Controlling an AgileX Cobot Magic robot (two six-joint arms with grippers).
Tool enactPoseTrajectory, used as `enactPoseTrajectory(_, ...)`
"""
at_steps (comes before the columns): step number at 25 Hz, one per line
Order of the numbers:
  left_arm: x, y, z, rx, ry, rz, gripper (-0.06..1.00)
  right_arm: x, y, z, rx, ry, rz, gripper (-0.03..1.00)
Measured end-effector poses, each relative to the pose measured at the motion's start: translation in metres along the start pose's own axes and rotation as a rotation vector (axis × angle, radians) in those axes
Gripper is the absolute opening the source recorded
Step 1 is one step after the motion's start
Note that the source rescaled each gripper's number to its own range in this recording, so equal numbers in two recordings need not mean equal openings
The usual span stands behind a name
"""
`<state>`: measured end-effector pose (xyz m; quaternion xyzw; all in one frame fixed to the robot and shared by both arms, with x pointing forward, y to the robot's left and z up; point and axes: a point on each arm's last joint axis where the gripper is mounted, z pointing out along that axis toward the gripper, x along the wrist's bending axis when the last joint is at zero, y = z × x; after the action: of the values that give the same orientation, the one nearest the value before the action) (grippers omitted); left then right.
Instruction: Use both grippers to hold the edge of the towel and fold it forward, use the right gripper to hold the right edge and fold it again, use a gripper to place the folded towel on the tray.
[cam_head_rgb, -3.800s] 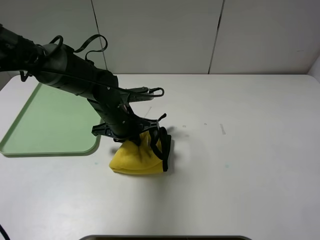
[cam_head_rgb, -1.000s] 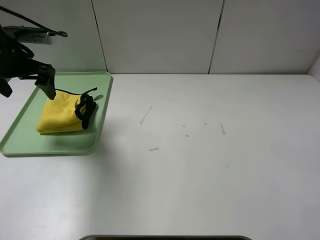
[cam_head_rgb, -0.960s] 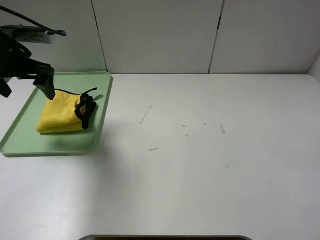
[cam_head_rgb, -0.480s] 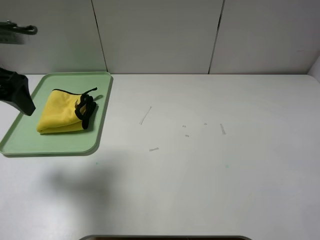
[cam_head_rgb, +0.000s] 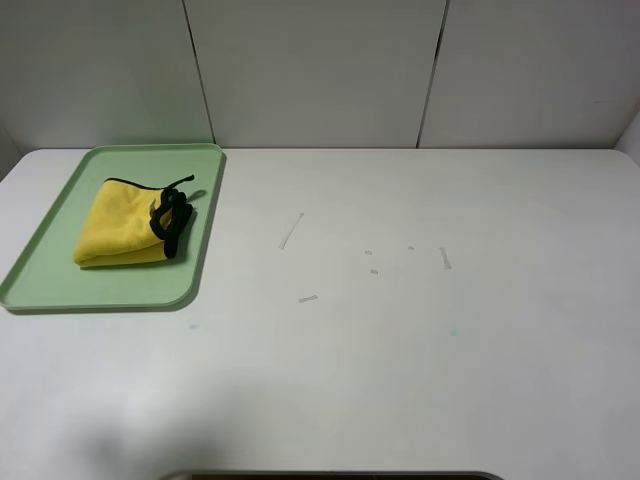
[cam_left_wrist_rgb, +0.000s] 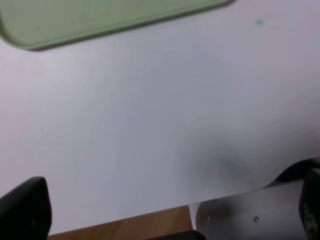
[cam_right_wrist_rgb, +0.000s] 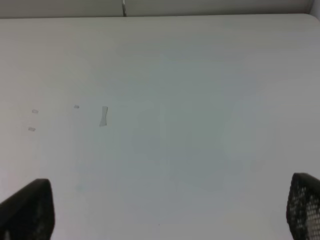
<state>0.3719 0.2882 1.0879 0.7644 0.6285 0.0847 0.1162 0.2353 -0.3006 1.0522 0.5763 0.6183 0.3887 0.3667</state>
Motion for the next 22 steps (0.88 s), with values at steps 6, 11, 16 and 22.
enactPoseTrajectory(6, -0.012, -0.059, -0.03, -0.251, 0.0, 0.01, 1.0, 0.0, 0.0, 0.0, 0.0, 0.0, 0.0, 1.0)
enactPoseTrajectory(11, -0.018, -0.104, -0.025, -0.401, 0.01, 0.018, 1.0, 0.0, 0.0, 0.0, 0.0, 0.0, 0.0, 1.0)
enactPoseTrajectory(16, -0.022, -0.136, -0.006, -0.495, 0.008, 0.024, 1.0, 0.0, 0.0, 0.0, 0.0, 0.0, 0.0, 1.0)
enactPoseTrajectory(22, -0.027, -0.153, 0.001, -0.666, 0.008, 0.089, 1.0, 0.0, 0.0, 0.0, 0.0, 0.0, 0.0, 1.0)
